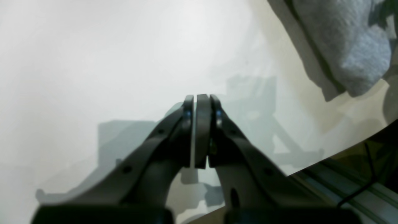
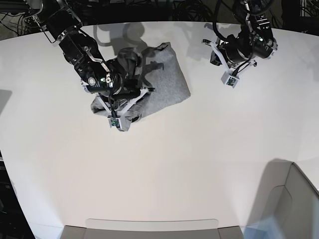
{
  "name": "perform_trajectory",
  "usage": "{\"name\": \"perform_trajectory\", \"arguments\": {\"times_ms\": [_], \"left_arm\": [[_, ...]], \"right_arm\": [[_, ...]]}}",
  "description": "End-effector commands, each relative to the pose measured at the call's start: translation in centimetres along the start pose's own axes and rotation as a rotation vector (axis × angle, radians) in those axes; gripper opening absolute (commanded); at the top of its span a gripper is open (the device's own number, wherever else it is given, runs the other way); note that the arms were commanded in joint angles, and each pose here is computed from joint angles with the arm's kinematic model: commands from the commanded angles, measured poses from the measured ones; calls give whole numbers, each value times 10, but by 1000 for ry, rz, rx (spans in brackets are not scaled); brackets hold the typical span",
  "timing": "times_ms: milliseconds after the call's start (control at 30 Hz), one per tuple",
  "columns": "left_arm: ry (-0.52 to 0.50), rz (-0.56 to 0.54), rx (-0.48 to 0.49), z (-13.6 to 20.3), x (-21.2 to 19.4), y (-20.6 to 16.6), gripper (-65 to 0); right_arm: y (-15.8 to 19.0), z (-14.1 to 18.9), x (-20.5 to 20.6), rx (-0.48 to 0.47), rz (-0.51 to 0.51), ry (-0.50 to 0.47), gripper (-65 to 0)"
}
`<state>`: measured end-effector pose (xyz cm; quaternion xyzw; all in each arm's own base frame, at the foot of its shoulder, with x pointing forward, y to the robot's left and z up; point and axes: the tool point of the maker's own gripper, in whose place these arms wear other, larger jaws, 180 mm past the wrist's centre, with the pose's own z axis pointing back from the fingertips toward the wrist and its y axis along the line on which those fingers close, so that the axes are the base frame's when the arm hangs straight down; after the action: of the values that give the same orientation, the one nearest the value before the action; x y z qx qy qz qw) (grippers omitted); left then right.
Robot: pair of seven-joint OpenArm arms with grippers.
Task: Fold the T-shirt properly
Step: 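Grasp the strip's other end with the right gripper and fold it over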
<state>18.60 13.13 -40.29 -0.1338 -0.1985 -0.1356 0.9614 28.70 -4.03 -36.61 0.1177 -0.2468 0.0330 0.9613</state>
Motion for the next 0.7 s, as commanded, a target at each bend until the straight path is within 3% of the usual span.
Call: {"name": "perform_trajectory", "arguments": {"times_ms": [0,133,233,367,433,567,667], "left_arm": [[-24,-10,0,3,6,0,-642],[-24,-10,0,3,6,0,-642],[-24,-9,1,3,6,0,-642],[-24,-6,3,4,6,1,-642],[-24,-8,2,4,6,1,-642],[-25,-1,8,4,5,3,-641],[-24,0,11,5,6,4,-641]], "right_arm": [[9,5,8,27,46,-21,-650],[24,3,-1,73,157,-3,-650],[36,1,1,95,153,-6,-650],[38,-7,-10,84,167,100,-638],[42,-7,-17,86,196,141,-568],[69,11,-22,164,328,110,-426],[99,37,-21,293,517,37,-398]]}}
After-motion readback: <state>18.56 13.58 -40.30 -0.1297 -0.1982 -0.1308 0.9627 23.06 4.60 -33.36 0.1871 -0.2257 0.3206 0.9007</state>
